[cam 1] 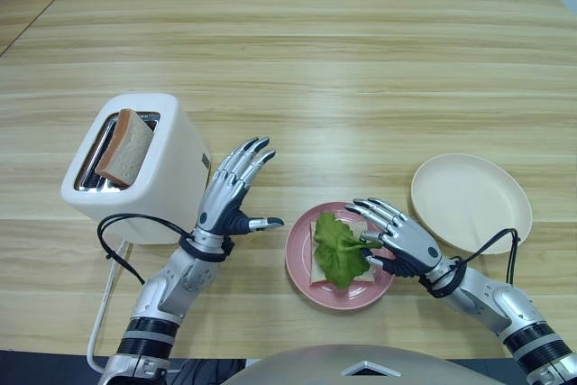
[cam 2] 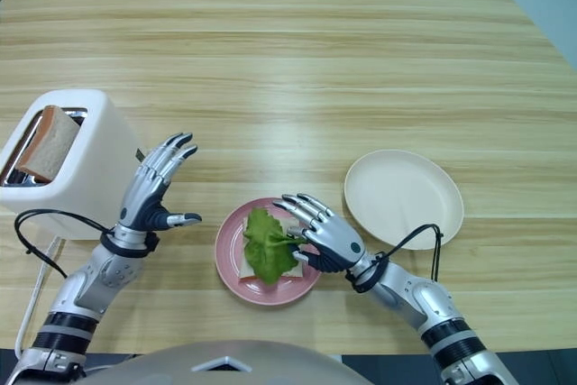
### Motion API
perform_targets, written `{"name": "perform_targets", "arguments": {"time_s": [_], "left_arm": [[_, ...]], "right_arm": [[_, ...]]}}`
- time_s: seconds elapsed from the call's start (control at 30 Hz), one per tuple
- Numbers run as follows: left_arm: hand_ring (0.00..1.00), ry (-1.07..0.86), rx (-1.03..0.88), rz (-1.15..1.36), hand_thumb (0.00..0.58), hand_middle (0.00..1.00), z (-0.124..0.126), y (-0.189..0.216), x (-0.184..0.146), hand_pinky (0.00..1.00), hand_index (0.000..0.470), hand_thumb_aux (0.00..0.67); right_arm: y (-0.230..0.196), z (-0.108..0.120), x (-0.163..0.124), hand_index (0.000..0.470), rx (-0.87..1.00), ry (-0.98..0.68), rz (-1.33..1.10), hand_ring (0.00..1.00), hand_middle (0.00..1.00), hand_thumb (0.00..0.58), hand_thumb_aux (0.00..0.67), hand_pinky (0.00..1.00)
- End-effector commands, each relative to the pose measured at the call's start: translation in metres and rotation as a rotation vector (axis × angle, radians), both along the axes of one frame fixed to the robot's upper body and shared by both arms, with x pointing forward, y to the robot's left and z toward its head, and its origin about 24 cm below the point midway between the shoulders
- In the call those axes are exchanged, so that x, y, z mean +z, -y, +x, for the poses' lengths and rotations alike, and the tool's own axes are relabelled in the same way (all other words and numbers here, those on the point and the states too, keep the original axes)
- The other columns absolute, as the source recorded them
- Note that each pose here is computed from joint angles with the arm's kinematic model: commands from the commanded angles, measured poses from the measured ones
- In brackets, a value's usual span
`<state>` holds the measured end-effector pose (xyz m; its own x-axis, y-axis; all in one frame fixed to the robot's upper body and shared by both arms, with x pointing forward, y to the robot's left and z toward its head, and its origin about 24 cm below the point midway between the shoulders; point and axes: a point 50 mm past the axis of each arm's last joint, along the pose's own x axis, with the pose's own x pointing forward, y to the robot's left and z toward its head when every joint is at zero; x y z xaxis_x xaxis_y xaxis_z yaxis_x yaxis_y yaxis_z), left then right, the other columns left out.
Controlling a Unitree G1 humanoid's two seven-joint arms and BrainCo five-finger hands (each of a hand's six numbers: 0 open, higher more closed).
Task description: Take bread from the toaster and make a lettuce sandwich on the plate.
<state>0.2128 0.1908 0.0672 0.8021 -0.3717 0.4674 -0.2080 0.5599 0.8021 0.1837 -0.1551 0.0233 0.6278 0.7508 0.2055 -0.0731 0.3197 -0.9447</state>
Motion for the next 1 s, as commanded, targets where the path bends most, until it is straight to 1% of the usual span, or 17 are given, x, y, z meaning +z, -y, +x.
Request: {"name": "perform_targets", "arguments": {"time_s": [0.03, 0.1, 0.2, 0.3, 0.37, 0.43, 0.5, 0.63, 0.73, 0.87, 0.9, 0.93, 0.97, 1.0], "left_arm": [[0.0, 0.05, 0.123, 0.022, 0.0, 0.0, -0.009, -0.027, 0.015, 0.0, 0.0, 0.0], [0.0, 0.103, 0.218, 0.024, 0.0, 0.0, -0.016, -0.044, 0.025, 0.0, 0.0, 0.0], [0.0, 0.234, 0.369, 0.03, 0.0, 0.0, -0.029, -0.066, 0.048, 0.0, 0.0, 0.0], [0.0, 0.406, 0.589, 0.145, 0.0, 0.0, -0.039, -0.095, 0.073, 0.0, 0.0, 0.0], [0.0, 0.416, 0.727, 0.222, 0.0, 0.0, -0.044, -0.116, 0.079, 0.0, 0.0, 0.0], [0.0, 0.34, 0.796, 0.27, 0.0, 0.0, -0.042, -0.133, 0.076, 0.0, 0.0, 0.0], [0.0, 0.23, 0.8, 0.26, 0.0, 0.0, -0.033, -0.142, 0.068, 0.0, 0.0, 0.0], [0.0, 0.088, 0.783, 0.217, 0.0, 0.0, -0.023, -0.152, 0.059, 0.0, 0.0, 0.0], [0.0, -0.058, 0.723, 0.229, 0.0, 0.0, -0.018, -0.156, 0.05, 0.0, 0.0, 0.0], [0.0, -0.204, 0.681, 0.236, 0.0, 0.0, -0.018, -0.164, 0.038, 0.0, 0.0, 0.0], [0.0, -0.245, 0.67, 0.241, 0.168, 0.0, -0.02, -0.166, 0.034, 0.0, 0.074, 0.105], [0.0, -0.284, 0.652, 0.249, 0.241, 0.0, -0.022, -0.166, 0.03, 0.0, 0.111, 0.158], [0.0, -0.309, 0.631, 0.251, 0.325, 0.0, -0.024, -0.165, 0.028, 0.0, 0.159, 0.226], [0.0, -0.335, 0.609, 0.256, 0.452, 0.0, -0.026, -0.163, 0.026, 0.0, 0.249, 0.355]], "right_arm": [[0.003, 0.003, 0.001, 0.0, -0.015, 0.001, -0.009, 0.0, 0.0, 0.0, 0.0, 0.0], [0.004, 0.006, 0.002, 0.0, -0.024, 0.007, -0.007, 0.0, 0.0, 0.0, 0.0, 0.0], [0.005, 0.008, 0.0, 0.0, -0.033, 0.002, -0.018, 0.0, 0.0, 0.0, 0.0, 0.0], [0.005, 0.012, -0.003, 0.0, -0.048, 0.006, -0.023, 0.0, 0.0, 0.0, 0.0, 0.0], [0.006, 0.015, -0.004, 0.0, -0.06, 0.015, -0.027, 0.0, 0.0, 0.0, 0.0, 0.0], [0.007, 0.016, -0.005, 0.0, -0.071, 0.021, -0.023, 0.0, 0.0, 0.0, 0.0, 0.0], [0.006, 0.015, -0.007, 0.0, -0.074, 0.023, -0.02, 0.0, 0.0, 0.0, 0.0, 0.0], [0.003, 0.014, -0.008, 0.0, -0.06, 0.025, -0.016, 0.0, 0.0, 0.0, 0.0, 0.0], [0.001, 0.014, -0.009, 0.0, -0.052, 0.023, -0.017, 0.0, 0.0, 0.0, 0.0, 0.0], [0.0, 0.014, -0.01, 0.0, -0.042, 0.018, -0.019, 0.0, 0.0, 0.0, 0.0, 0.0], [-0.001, 0.013, -0.01, 0.0, -0.04, 0.017, -0.019, 0.0, 0.0, 0.0, 0.0, 0.0], [-0.001, 0.013, -0.01, 0.0, -0.038, 0.016, -0.019, 0.0, 0.0, 0.0, 0.0, 0.0], [-0.001, 0.014, -0.01, 0.0, -0.038, 0.016, -0.019, 0.0, 0.0, 0.0, 0.0, 0.0], [-0.001, 0.014, -0.01, 0.0, -0.039, 0.016, -0.02, 0.0, 0.0, 0.0, 0.0, 0.0]]}}
